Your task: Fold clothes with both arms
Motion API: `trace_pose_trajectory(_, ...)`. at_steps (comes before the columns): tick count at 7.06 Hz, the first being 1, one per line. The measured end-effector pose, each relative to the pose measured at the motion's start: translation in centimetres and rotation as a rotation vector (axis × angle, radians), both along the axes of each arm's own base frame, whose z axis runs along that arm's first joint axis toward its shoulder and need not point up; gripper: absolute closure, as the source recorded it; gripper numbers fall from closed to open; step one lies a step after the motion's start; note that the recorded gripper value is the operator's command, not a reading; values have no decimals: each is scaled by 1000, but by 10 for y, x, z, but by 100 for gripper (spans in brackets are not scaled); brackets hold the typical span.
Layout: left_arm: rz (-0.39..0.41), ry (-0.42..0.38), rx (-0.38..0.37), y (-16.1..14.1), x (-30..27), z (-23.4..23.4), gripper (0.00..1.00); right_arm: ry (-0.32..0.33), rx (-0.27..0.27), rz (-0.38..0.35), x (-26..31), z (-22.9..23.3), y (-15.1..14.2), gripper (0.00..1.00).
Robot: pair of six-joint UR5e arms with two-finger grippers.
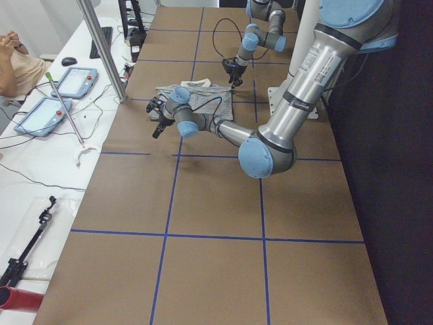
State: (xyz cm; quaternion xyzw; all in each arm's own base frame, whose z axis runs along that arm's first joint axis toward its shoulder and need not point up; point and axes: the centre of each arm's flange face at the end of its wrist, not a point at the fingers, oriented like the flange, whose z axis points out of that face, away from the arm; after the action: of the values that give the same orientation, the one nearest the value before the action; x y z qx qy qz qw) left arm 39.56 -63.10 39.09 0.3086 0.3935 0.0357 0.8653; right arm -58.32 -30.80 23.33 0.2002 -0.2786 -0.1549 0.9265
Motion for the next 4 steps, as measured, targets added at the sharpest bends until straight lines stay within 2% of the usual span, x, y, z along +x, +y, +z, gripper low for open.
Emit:
trace_pose_trajectory(3,0,0,-4,1,-1,2,0,31,42,-42,-14,-4,-4,61)
trace_pose_trajectory(4,-1,1,-5,1,-1,2,0,44,50,-45,-16,0,-4,67)
